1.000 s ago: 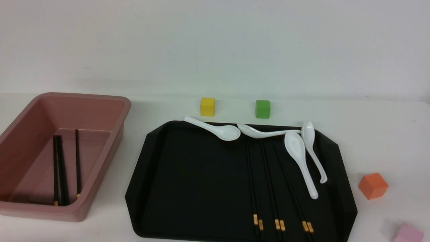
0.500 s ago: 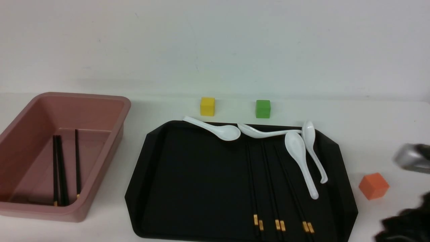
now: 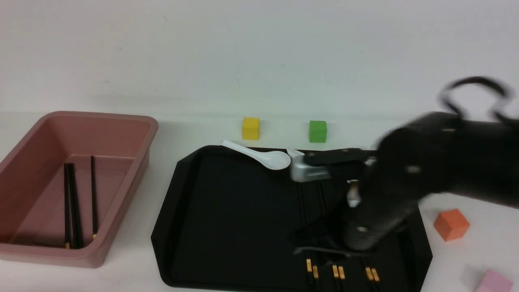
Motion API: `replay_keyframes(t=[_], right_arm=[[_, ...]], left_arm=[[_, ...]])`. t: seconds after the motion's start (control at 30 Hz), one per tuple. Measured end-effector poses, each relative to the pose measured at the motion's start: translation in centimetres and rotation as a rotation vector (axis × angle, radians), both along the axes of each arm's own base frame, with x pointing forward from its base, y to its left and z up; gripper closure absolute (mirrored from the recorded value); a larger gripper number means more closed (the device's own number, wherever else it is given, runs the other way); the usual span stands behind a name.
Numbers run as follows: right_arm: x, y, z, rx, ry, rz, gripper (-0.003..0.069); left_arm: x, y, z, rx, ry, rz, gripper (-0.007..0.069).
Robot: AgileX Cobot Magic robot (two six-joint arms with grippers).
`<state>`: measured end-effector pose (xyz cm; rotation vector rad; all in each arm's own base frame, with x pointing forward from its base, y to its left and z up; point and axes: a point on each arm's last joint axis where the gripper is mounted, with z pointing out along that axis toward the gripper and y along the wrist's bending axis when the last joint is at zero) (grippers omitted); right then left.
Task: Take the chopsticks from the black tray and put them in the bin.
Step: Use the right arm to grab a pair of chopsticks
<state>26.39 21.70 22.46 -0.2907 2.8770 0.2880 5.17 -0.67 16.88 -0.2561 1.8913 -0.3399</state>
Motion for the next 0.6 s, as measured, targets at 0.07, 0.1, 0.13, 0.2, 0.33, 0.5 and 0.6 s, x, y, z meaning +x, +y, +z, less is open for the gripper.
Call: replay_keyframes(t=[0.07, 0.1, 0.13, 0.2, 0.33, 0.5, 0.6], right_arm=[[1.1, 0.9, -0.9, -0.051, 0.006, -0.039, 0.0400], [1.5, 1.2, -1.3, -0.067, 0.005, -0.048, 0.0380], [2.1, 1.6, -1.9, -0.081, 0.009, -0.073, 0.0353], [2.9, 2.0, -2.4, -0.092, 0.001, -0.096, 0.0324], [4.2, 2.5, -4.1, -0.104, 0.001, -0.121, 0.0292], [5.0, 2.5, -5.8, -0.112, 0.015, -0.139, 0.0291], [5.3, 2.4, -6.6, -0.120, 0.026, -0.145, 0.0299]], left_arm=[[0.0, 0.0, 0.0, 0.000, 0.000, 0.000, 0.0496], [0.0, 0.0, 0.0, 0.000, 0.000, 0.000, 0.0496], [0.0, 0.0, 0.0, 0.000, 0.000, 0.000, 0.0495], [0.0, 0.0, 0.0, 0.000, 0.000, 0.000, 0.0494], [0.0, 0.0, 0.0, 0.000, 0.000, 0.000, 0.0491], [0.0, 0.0, 0.0, 0.000, 0.000, 0.000, 0.0491], [0.0, 0.0, 0.0, 0.000, 0.000, 0.000, 0.0490]])
